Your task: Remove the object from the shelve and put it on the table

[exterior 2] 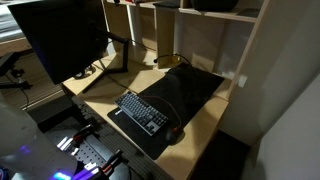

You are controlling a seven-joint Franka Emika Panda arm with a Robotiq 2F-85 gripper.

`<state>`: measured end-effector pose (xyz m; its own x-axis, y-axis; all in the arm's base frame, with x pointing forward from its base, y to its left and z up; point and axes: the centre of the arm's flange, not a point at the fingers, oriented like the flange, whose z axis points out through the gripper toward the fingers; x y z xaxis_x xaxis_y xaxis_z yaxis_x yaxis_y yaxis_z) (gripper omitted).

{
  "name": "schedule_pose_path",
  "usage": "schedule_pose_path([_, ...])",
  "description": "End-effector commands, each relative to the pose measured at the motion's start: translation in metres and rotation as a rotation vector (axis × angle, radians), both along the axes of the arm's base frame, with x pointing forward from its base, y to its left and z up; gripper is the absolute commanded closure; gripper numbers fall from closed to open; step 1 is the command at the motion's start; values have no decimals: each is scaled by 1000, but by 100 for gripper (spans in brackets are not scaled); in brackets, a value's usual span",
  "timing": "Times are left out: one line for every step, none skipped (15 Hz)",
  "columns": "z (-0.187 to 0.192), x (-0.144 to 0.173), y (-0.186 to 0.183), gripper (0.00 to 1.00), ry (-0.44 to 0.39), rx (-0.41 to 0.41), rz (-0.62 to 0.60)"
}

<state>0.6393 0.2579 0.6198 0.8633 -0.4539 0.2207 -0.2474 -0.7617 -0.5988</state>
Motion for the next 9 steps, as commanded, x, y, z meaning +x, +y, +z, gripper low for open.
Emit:
schedule_pose_path([1,69,15,0,30,100,-41])
schedule_pose_path([-3,80,19,0,22,111,-64])
schedule_pose_path([-8,88,22,0,13,123,-84])
schedule_pose_path([-11,94,25,0,10,135,-100])
schedule_pose_path([-22,55,7,0,22,100,-72])
schedule_pose_path([-26,63,10,0,22,113,-81])
schedule_pose_path([-28,67,13,0,21,121,-85])
schedule_pose_path([-29,69,15,0,20,126,-86])
schedule_pose_path([-28,70,16,0,18,129,-87])
